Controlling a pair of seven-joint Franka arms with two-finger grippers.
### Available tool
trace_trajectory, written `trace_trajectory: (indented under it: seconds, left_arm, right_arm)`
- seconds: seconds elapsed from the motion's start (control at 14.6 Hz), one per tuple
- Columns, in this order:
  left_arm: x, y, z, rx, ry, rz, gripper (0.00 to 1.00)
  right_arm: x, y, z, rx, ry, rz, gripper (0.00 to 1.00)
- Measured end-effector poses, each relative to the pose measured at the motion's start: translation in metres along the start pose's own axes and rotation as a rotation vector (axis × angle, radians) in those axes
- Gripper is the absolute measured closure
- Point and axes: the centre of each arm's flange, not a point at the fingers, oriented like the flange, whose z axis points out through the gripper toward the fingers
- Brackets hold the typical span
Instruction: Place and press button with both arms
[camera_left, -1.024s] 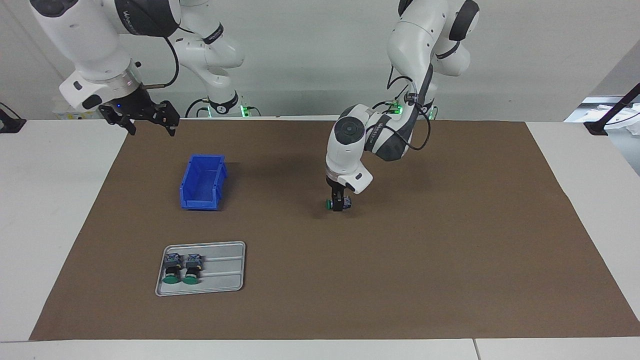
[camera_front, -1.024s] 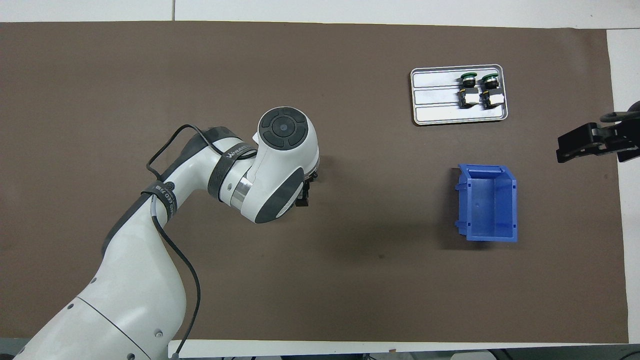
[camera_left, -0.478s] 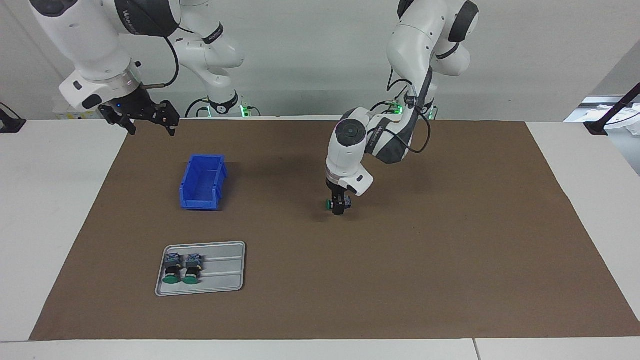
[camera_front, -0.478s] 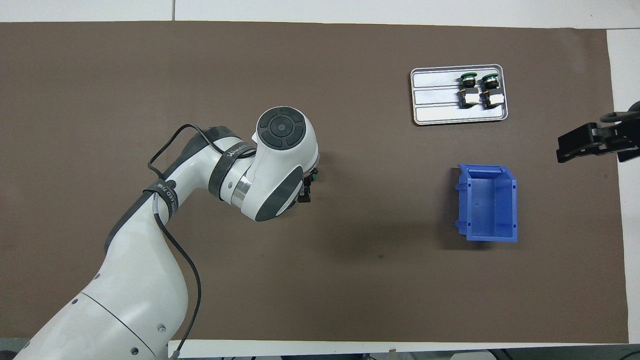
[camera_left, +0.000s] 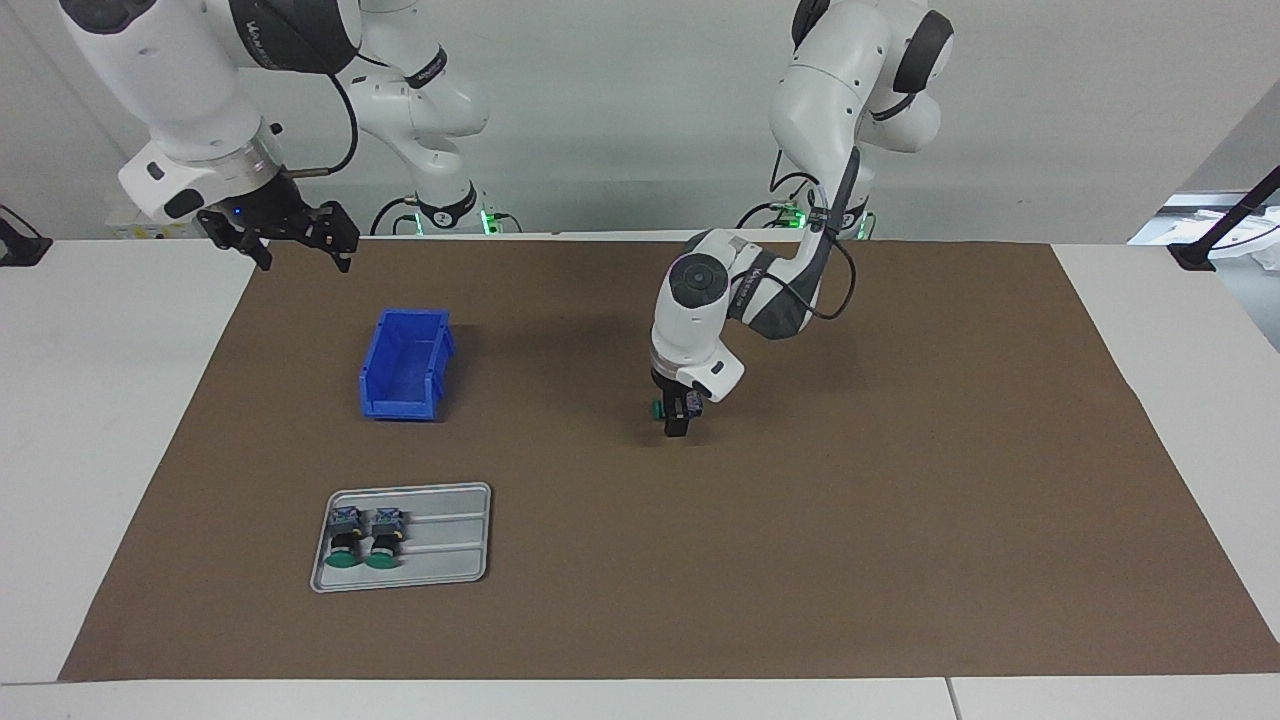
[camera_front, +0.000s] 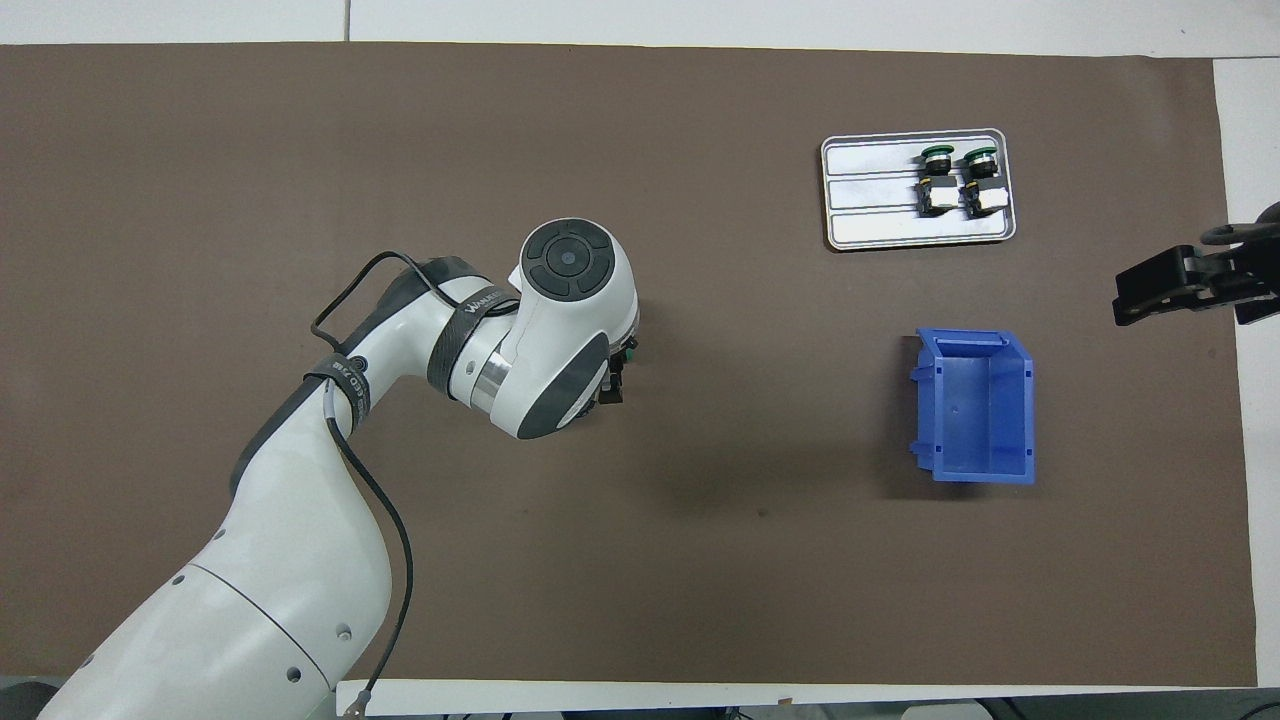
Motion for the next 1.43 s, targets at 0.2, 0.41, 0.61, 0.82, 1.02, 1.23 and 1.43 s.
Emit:
trace_trajectory:
  seconds: [0.2,0.41,0.61,0.82,1.02,1.23,1.43]
  left_arm:
    - [0.0,0.0,-0.001,-0.004,-0.003,-0.001,0.36]
    - [-0.001,0.001,-0.001,-0.006,-0.005,-0.001,0.67]
    - [-0.002,0.002,-0.005,-0.012,-0.01,-0.002,0.67]
    - [-0.002,0.008,-0.023,-0.035,-0.025,0.001,0.67]
    - [0.013,0.013,-0.066,-0.069,-0.042,0.009,0.67]
    - [0.032,0.012,-0.091,-0.084,-0.051,-0.008,0.67]
    - [0.053,0.015,-0.094,-0.046,-0.103,-0.035,0.67]
  right_arm:
    - [0.0,0.0,0.0,0.0,0.0,0.0,0.0]
    - [0.0,0.0,0.0,0.0,0.0,0.0,0.0]
    - [0.0,0.0,0.0,0.0,0.0,0.0,0.0]
    - [0.0,0.0,0.0,0.0,0.0,0.0,0.0]
    - [0.0,0.0,0.0,0.0,0.001,0.0,0.0]
    - [0.0,0.0,0.0,0.0,0.0,0.0,0.0]
    - [0.0,0.0,0.0,0.0,0.0,0.0,0.0]
